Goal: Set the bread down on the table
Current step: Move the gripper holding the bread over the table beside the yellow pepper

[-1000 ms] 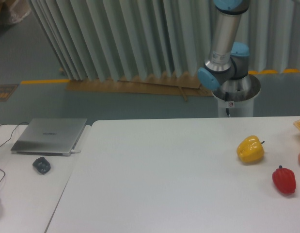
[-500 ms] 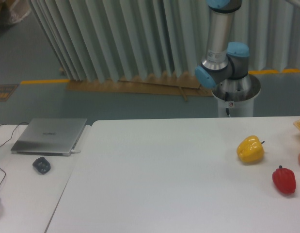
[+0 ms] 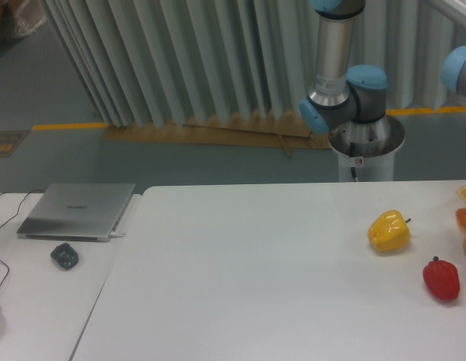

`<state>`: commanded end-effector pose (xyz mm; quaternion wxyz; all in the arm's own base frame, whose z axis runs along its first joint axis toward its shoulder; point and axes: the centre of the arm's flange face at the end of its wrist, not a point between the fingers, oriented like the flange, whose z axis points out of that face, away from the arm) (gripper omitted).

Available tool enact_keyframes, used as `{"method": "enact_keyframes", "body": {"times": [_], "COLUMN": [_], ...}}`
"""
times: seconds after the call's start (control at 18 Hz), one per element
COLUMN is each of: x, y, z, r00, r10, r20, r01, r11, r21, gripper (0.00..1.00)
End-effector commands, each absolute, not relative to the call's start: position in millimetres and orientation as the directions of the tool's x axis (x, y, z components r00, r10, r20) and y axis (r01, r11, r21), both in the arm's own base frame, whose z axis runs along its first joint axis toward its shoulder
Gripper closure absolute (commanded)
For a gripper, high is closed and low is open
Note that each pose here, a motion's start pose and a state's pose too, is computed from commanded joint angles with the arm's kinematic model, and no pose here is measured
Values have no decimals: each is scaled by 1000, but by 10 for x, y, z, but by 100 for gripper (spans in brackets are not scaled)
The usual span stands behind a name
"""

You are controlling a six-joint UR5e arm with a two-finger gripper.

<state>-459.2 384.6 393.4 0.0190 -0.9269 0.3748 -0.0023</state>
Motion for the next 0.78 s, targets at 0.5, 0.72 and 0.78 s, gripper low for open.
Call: {"method": "enact_keyframes", "body": {"times": [0.5, 0.72, 0.78], "x": [-4179, -3977, -3929], "y": [4351, 4525, 4557], "z": [3983, 4017, 4035], "r00": [752, 763, 765], "r10": [-659, -646, -643], "r20": [-31, -35, -37], "r01": [-659, -647, -644], "r11": [-751, -762, -764], "r21": [-31, -29, -30], "gripper": [57, 57, 57]}}
